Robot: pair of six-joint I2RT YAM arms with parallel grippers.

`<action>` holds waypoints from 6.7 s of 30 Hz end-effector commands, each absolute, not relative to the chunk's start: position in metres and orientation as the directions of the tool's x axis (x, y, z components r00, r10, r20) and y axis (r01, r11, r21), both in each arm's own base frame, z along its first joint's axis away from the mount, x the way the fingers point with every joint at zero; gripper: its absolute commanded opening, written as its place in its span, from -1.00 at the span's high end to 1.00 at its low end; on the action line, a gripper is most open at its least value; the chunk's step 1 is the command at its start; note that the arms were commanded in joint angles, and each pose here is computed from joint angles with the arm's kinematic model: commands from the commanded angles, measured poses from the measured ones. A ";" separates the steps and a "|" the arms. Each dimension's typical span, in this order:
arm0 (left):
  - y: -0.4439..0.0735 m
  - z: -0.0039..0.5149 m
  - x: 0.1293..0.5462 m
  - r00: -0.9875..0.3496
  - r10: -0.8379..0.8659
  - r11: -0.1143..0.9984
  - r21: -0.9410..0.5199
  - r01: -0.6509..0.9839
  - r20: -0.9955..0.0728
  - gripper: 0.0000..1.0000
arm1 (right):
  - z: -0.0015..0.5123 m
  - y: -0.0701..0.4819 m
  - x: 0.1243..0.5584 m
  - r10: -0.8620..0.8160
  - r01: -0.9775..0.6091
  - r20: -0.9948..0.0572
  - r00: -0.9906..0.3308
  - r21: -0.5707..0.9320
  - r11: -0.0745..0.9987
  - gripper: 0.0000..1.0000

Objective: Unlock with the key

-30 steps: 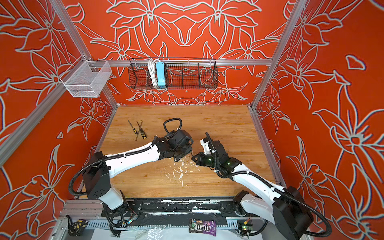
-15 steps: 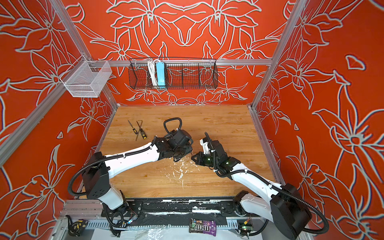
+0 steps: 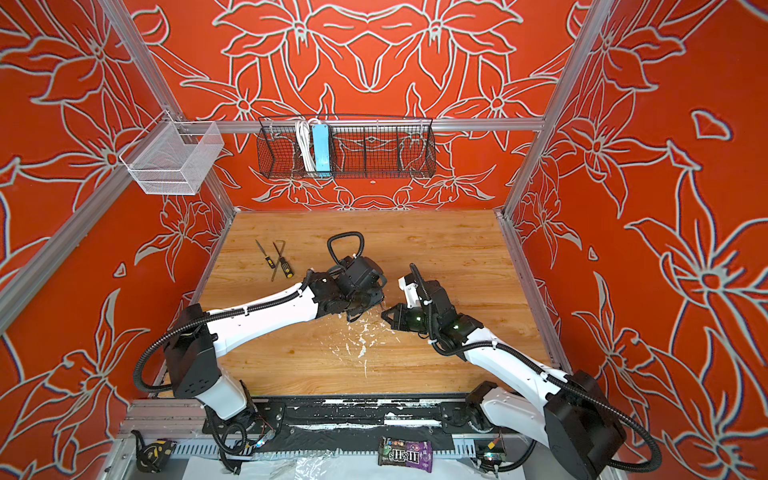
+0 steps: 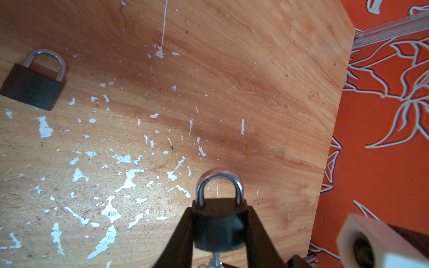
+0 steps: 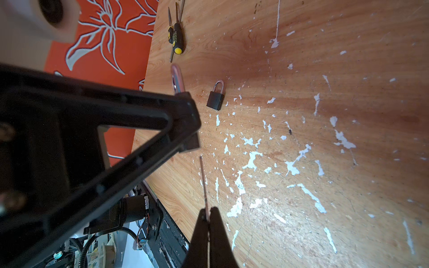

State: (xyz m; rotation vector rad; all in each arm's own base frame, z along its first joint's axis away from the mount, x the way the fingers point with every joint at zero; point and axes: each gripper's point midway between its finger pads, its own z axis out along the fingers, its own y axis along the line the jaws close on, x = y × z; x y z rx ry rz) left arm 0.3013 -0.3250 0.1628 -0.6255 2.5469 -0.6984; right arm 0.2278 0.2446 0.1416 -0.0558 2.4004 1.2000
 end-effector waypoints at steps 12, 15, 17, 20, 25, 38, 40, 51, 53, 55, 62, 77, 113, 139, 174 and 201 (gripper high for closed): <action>-0.329 0.173 0.303 -0.818 -0.492 0.790 -0.548 -0.275 -0.298 1.00 | 0.166 0.243 0.232 0.160 -0.289 -0.483 -0.861 0.724 0.627 1.00; -0.331 0.172 0.303 -0.824 -0.484 0.794 -0.543 -0.273 -0.293 1.00 | 0.169 0.242 0.233 0.166 -0.292 -0.492 -0.855 0.721 0.629 1.00; -0.334 0.172 0.302 -0.829 -0.479 0.792 -0.548 -0.267 -0.289 1.00 | 0.169 0.242 0.234 0.162 -0.294 -0.495 -0.854 0.715 0.634 1.00; -0.335 0.172 0.303 -0.831 -0.474 0.795 -0.547 -0.263 -0.290 1.00 | 0.168 0.242 0.235 0.163 -0.293 -0.494 -0.854 0.715 0.634 1.00; -0.332 0.170 0.303 -0.828 -0.476 0.801 -0.536 -0.268 -0.298 1.00 | 0.174 0.244 0.233 0.160 -0.307 -0.497 -0.853 0.724 0.617 1.00; -0.335 0.172 0.300 -0.837 -0.471 0.791 -0.553 -0.260 -0.279 1.00 | 0.170 0.243 0.239 0.152 -0.304 -0.508 -0.848 0.701 0.645 1.00; -0.336 0.171 0.299 -0.839 -0.469 0.789 -0.558 -0.258 -0.276 1.00 | 0.170 0.241 0.241 0.152 -0.302 -0.513 -0.845 0.692 0.656 1.00; -0.332 0.167 0.299 -0.840 -0.460 0.808 -0.528 -0.261 -0.289 1.00 | 0.180 0.242 0.241 0.148 -0.319 -0.528 -0.836 0.689 0.651 1.00; -0.332 0.168 0.299 -0.841 -0.460 0.807 -0.530 -0.261 -0.286 1.00 | 0.176 0.238 0.242 0.150 -0.300 -0.522 -0.839 0.675 0.674 1.00; -0.332 0.168 0.298 -0.844 -0.454 0.808 -0.530 -0.257 -0.285 1.00 | 0.176 0.240 0.243 0.145 -0.305 -0.519 -0.842 0.681 0.666 1.00; -0.327 0.164 0.293 -0.848 -0.454 0.817 -0.507 -0.274 -0.272 1.00 | 0.184 0.239 0.250 0.154 -0.308 -0.540 -0.827 0.665 0.680 1.00; -0.328 0.163 0.284 -0.838 -0.504 0.760 -0.568 -0.315 -0.209 1.00 | 0.189 0.242 0.252 0.122 -0.317 -0.536 -0.836 0.651 0.689 1.00; -0.333 0.166 0.284 -0.802 -0.582 0.678 -0.624 -0.388 -0.134 1.00 | 0.202 0.236 0.263 0.144 -0.327 -0.615 -0.775 0.585 0.742 1.00; -0.358 0.186 0.279 -0.812 -0.584 0.562 -0.732 -0.385 -0.021 1.00 | 0.212 0.254 0.266 0.190 -0.378 -0.661 -0.725 0.614 0.693 1.00; -0.355 0.188 0.277 -0.826 -0.561 0.586 -0.731 -0.350 -0.054 1.00 | 0.251 0.250 0.273 0.240 -0.388 -0.687 -0.685 0.624 0.678 1.00; -0.358 0.208 0.289 -0.764 -0.645 0.419 -0.836 -0.354 0.000 1.00 | 0.223 0.243 0.267 0.124 -0.405 -0.738 -0.663 0.493 0.770 1.00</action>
